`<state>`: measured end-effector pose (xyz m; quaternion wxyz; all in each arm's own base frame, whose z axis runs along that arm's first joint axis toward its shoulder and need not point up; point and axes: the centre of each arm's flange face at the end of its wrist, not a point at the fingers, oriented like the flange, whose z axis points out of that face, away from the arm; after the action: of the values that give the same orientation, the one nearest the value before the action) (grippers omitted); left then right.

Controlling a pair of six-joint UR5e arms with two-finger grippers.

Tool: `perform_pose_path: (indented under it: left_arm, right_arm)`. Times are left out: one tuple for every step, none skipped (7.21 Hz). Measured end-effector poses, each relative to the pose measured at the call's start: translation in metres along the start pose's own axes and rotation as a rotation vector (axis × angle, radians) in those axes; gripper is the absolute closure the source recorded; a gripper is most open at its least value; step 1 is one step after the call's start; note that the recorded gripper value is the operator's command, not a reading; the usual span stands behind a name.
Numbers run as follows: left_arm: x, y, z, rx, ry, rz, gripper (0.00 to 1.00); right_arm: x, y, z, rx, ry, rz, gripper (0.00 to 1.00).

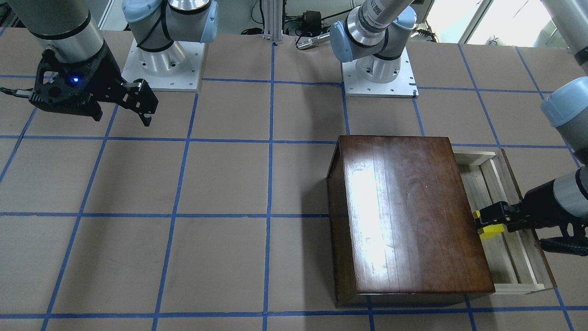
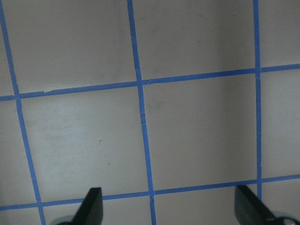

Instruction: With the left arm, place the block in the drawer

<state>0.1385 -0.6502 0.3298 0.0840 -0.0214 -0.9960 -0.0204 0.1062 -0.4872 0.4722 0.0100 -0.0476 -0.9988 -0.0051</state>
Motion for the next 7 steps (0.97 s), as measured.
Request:
perform_pose_path:
  left_arm:
    - [0.001,0.001,-0.008,0.010,-0.008,0.001,0.00]
    - [0.002,0.003,-0.017,0.022,-0.019,0.002,0.00]
    - [0.004,0.006,-0.027,0.032,-0.030,0.001,0.00]
    - [0.007,0.009,-0.041,0.041,-0.039,-0.005,0.00]
    - [0.014,0.012,-0.058,0.047,-0.047,-0.039,0.00]
    - [0.027,0.016,-0.077,0.052,-0.060,-0.093,0.00]
    - [0.049,0.019,-0.093,0.056,-0.083,-0.116,0.00]
  right_arm:
    - [0.000,0.000,0.000,0.000,0.000,0.000,0.00]
    - [0.000,0.000,0.000,0.000,0.000,0.000,0.00]
    - [0.000,0.000,0.000,0.000,0.000,0.001,0.00]
    - [0.000,0.000,0.000,0.000,0.000,0.001,0.00]
    - [0.000,0.000,0.000,0.000,0.000,0.000,0.00]
    - [0.000,0.000,0.000,0.000,0.000,0.000,0.00]
    - [0.000,0.000,0.000,0.000,0.000,0.000,0.00]
